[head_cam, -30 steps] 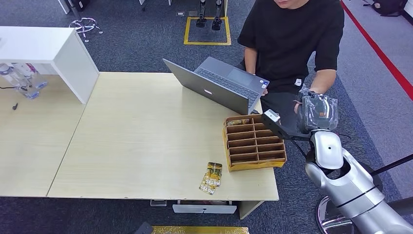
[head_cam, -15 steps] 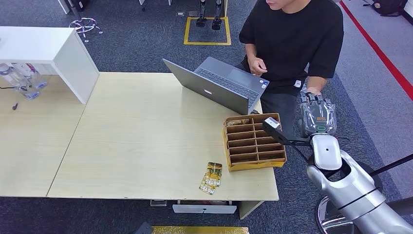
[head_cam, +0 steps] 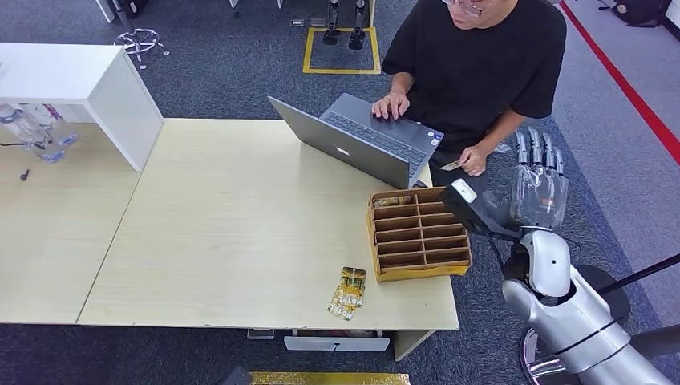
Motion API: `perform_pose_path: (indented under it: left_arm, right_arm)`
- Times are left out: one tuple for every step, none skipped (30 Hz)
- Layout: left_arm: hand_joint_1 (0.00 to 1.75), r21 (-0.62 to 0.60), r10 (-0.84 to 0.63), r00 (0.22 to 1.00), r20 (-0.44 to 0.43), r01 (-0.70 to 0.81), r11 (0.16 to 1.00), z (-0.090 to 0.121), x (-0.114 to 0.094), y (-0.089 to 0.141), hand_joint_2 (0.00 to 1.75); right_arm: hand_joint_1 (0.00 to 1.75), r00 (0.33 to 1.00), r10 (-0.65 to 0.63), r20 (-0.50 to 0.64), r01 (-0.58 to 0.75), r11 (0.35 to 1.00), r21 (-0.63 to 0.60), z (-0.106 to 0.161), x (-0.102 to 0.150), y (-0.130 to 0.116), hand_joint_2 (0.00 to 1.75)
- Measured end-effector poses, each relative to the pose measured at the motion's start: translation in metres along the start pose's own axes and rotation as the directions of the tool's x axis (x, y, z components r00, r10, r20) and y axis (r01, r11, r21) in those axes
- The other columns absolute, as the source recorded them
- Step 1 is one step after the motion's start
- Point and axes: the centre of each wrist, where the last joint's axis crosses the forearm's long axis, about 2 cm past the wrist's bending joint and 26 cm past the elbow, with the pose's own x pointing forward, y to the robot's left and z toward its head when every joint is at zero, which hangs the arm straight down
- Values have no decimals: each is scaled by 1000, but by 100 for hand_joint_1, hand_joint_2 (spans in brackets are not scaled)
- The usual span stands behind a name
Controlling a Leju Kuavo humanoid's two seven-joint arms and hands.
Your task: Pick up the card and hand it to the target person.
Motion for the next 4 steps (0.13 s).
perform_pose_path:
  left_arm:
    - [0, 2, 1, 1000, -1, -1, 1000, 1, -1, -1, 0]
    - [0, 3, 1, 1000, -2, -1, 1000, 1, -3, -2, 0]
    - [0, 4, 2, 1000, -3, -2, 1000, 2, -4, -3, 0]
    - [0, 4, 2, 1000, -3, -2, 1000, 2, -5, -4, 0]
  right_arm:
    - [0, 996, -84, -10, 84, 996, -14, 3, 3, -1, 175]
    - [0, 986, -165, -18, 165, 986, -17, 7, 7, -2, 175]
    - [0, 971, -239, -22, 239, 971, -11, 11, 10, -3, 175]
    - [0, 961, -277, -25, 277, 961, -8, 13, 11, -3, 175]
